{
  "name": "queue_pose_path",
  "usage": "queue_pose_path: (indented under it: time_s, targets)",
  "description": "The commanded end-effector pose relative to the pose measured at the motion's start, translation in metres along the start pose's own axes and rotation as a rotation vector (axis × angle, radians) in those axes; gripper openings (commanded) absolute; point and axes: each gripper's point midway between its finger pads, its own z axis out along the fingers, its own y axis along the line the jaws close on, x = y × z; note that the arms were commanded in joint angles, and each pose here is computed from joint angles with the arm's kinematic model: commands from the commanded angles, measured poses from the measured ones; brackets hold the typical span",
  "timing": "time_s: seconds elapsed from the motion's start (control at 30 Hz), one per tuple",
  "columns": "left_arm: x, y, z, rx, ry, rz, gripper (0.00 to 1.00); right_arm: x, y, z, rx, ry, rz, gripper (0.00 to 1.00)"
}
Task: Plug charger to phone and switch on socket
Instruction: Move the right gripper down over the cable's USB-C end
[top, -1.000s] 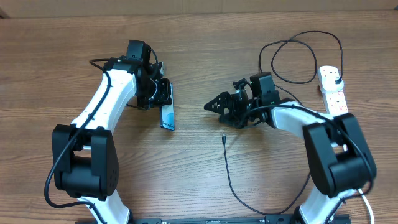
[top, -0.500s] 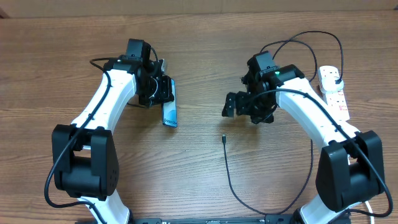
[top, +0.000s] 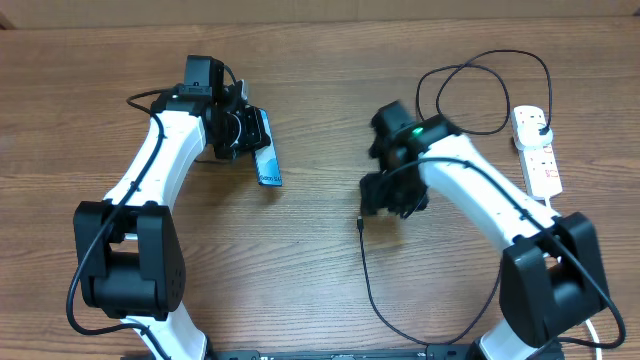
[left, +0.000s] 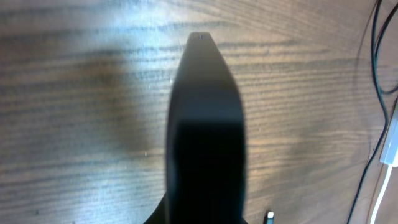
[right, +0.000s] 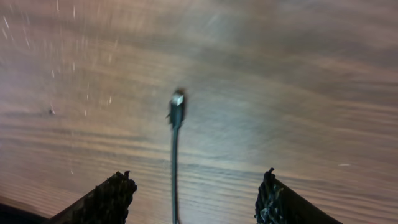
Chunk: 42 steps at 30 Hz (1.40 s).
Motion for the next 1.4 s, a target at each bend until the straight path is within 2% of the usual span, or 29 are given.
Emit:
queue_pose_path:
  time_s: [0.0,0.07,0.2,0.3,0.43,0.63,0.83,1.0,1.17,1.3,1.37]
  targets:
    - [0.006,-0.004,-0.001,0.017,0.022,0.021,0.04,0.025,-0.001,0.016,0.075,0.047,-0.02,0.68]
    - [0.006,-0.003,-0.002,0.016,0.021,0.042,0.04,0.035,-0.006,0.028,0.144,0.055,-0.02,0.72]
    - [0.001,0.001,-0.002,-0.003,0.002,0.041,0.04,0.039,-0.011,0.049,0.224,0.01,-0.024,0.74]
    - [0.0,0.004,-0.003,-0.008,0.001,0.033,0.04,0.037,-0.012,0.063,0.231,-0.03,-0.048,0.72]
    - [0.002,0.005,-0.004,-0.01,0.007,0.029,0.04,0.032,-0.035,0.071,0.337,-0.086,-0.048,0.68]
    - [0.002,0.006,-0.004,-0.011,0.008,0.029,0.04,0.02,-0.083,0.055,0.524,-0.189,0.138,0.68]
    - [0.002,0.005,-0.004,-0.01,0.007,0.029,0.04,0.001,-0.113,0.048,0.49,-0.238,0.277,0.68]
    - [0.002,0.005,-0.004,-0.01,0.007,0.029,0.04,0.006,-0.109,0.057,0.337,-0.154,0.311,0.68]
    - [0.002,0.005,-0.004,-0.01,0.008,0.028,0.04,0.011,-0.112,0.057,0.337,-0.145,0.386,0.62]
    - [0.002,0.005,-0.003,-0.01,0.01,0.029,0.04,-0.004,-0.111,0.055,0.321,-0.215,0.433,0.51]
    - [0.003,0.005,-0.003,-0.011,0.012,0.027,0.04,-0.007,-0.114,0.054,0.331,-0.24,0.458,0.42]
